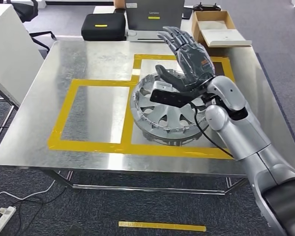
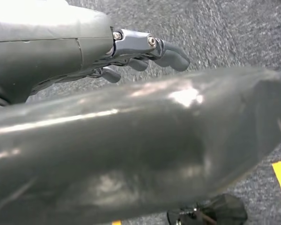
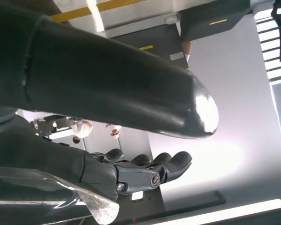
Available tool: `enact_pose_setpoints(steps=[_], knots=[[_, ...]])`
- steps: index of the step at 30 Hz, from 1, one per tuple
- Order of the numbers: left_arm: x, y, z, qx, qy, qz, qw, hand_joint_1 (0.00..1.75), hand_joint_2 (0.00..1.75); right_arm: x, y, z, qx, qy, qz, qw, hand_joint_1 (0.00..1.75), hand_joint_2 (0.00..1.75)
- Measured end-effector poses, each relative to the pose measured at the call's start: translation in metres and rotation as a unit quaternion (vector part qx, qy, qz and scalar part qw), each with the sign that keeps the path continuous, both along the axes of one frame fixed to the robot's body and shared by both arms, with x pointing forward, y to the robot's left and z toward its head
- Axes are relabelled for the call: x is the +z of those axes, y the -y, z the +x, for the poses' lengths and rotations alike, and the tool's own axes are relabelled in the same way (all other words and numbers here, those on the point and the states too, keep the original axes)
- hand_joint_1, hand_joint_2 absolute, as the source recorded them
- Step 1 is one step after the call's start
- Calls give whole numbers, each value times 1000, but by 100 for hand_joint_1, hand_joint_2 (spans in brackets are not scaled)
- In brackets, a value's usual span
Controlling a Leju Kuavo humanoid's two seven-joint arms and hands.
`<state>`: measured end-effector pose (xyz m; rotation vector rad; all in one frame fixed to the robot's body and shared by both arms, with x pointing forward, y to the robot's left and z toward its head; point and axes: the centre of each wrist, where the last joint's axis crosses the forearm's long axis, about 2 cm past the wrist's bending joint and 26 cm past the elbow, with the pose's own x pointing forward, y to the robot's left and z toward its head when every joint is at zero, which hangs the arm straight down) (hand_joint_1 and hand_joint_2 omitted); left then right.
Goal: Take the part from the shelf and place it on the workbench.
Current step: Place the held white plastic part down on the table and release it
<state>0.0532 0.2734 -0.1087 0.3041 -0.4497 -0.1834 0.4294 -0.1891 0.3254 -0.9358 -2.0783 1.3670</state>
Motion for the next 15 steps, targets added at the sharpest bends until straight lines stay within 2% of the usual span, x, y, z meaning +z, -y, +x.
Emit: enact_pose_setpoints(steps=[6,15], knots=[[0,-1,1,-1,1,4,1000,0,0,22,4,-9,5,47,29,998,0,0],[0,0,0,-3,-1,5,1000,0,0,37,18,-12,-2,69,62,996,0,0]])
